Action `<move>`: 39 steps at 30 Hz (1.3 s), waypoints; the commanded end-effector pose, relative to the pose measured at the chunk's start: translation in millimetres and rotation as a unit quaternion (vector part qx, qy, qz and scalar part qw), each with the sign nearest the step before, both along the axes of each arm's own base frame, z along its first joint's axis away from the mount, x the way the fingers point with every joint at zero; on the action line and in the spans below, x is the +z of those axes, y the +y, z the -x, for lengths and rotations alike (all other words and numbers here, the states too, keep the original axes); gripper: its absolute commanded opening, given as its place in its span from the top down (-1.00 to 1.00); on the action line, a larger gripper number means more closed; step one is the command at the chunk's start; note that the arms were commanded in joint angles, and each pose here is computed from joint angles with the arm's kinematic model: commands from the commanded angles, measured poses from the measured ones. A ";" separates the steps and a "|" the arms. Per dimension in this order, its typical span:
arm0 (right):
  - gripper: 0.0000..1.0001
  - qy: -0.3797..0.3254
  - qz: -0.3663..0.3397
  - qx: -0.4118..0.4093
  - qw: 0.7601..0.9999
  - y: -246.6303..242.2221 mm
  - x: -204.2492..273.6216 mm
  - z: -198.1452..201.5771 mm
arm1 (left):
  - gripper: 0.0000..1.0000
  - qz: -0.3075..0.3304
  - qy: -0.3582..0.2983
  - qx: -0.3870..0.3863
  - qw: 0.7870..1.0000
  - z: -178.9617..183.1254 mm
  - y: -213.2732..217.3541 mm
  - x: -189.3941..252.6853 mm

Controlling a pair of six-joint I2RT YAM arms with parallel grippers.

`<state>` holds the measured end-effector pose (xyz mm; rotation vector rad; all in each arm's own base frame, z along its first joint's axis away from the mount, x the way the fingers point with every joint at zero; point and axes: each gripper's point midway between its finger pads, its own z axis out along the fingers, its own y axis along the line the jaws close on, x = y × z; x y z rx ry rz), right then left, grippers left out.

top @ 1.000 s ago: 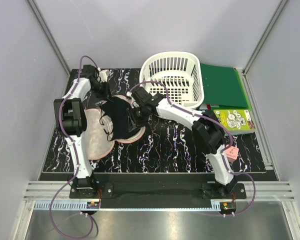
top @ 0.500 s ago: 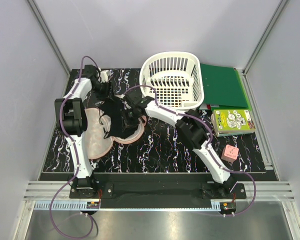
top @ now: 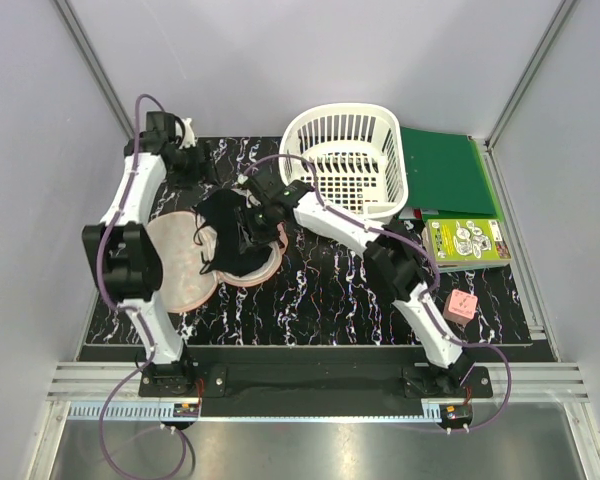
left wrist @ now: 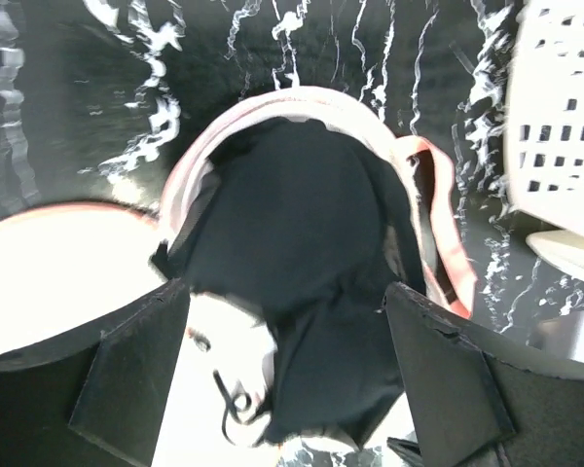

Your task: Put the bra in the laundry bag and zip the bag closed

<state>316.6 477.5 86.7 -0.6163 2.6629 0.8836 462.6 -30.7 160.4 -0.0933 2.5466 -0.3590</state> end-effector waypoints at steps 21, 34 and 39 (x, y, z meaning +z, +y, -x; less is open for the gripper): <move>0.53 -0.100 0.077 0.004 0.992 -39.1 -14.9 -49.8 | 0.17 0.078 0.104 0.016 0.991 117.1 -67.5 -81.0; 0.51 -0.099 0.105 -0.026 0.989 -43.6 -26.8 -46.8 | -0.58 0.054 0.035 0.260 0.964 162.8 33.4 -36.7; 0.17 -0.100 0.058 -0.027 0.993 -34.6 36.8 -37.6 | -0.68 0.051 0.055 0.390 0.918 188.2 90.7 -54.5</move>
